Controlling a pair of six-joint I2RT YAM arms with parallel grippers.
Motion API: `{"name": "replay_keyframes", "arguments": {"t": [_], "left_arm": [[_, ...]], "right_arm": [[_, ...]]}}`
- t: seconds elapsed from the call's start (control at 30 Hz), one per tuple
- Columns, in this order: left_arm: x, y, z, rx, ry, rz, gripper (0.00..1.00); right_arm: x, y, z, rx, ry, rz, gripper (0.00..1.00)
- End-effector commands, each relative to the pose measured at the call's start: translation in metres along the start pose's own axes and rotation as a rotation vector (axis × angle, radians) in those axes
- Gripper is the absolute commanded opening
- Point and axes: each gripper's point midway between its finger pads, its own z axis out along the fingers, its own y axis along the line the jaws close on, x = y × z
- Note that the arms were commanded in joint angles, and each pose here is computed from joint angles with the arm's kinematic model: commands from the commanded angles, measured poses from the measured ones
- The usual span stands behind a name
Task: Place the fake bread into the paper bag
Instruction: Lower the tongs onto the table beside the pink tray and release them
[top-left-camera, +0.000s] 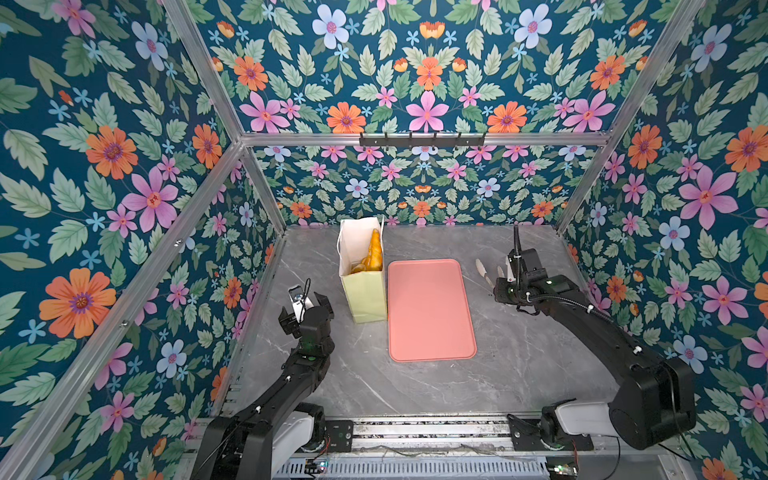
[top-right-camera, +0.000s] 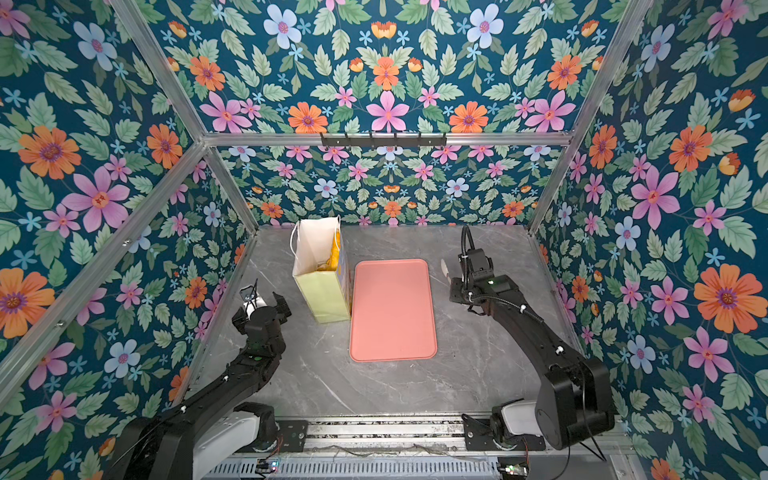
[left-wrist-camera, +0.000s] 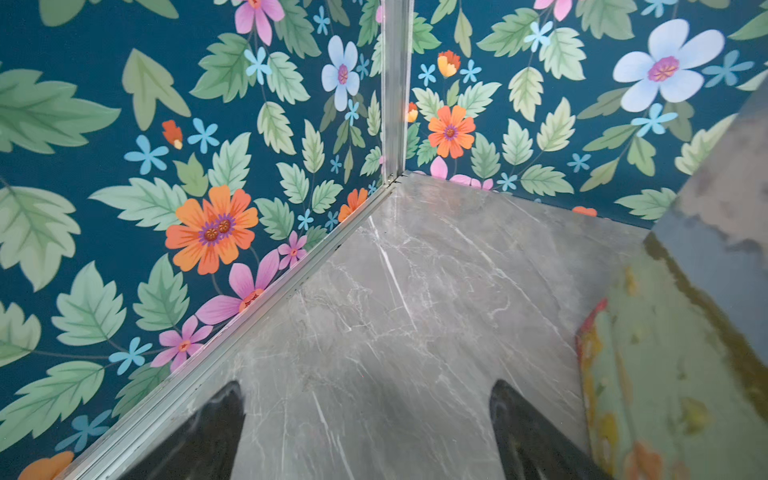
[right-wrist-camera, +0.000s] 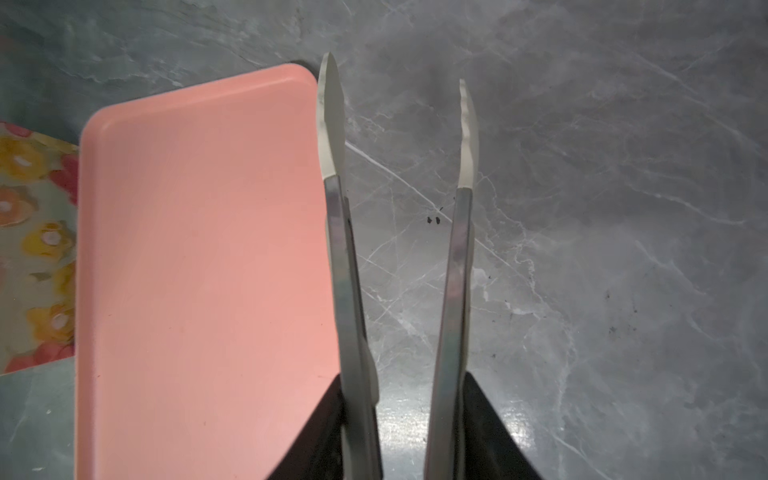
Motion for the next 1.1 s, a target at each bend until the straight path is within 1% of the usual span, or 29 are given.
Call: {"name": "replay_keyframes", "arguments": {"t": [0.0, 0.17, 0.33, 0.57, 0.7, 0.9, 0.93, 1.07], "left_arm": [[-0.018, 0.008, 0.002, -0.034, -0.085, -0.083, 0.93], [-0.010, 0.003, 0.008, -0.019, -0.060, -0.039, 0.93], [-0.007, 0.001, 0.010, 0.007, -0.062, -0.048, 0.93], [-0.002, 0.000, 0.012, 0.032, -0.059, -0.078, 0.93], [0.001, -0.006, 0.014, 0.060, -0.044, -0.054, 0.92], [0.005, -0.011, 0.016, 0.092, -0.031, -0.043, 0.92], [0.006, -0.012, 0.016, 0.093, -0.028, -0.042, 0.92], [0.008, -0.014, 0.017, 0.107, -0.021, -0.037, 0.92]], "right_arm": [[-0.012, -0.001, 0.014, 0.022, -0.050, 0.034, 0.41], [0.000, -0.006, 0.035, 0.053, 0.006, 0.029, 0.41], [0.010, -0.010, 0.047, 0.077, 0.050, 0.021, 0.41], [0.024, -0.010, 0.063, 0.086, 0.130, 0.007, 0.45], [0.031, -0.008, 0.071, 0.076, 0.167, 0.000, 0.48], [0.033, -0.006, 0.076, 0.067, 0.190, -0.001, 0.49], [0.040, -0.008, 0.084, 0.079, 0.221, -0.004, 0.49], [0.044, -0.009, 0.086, 0.084, 0.235, -0.005, 0.51]]}}
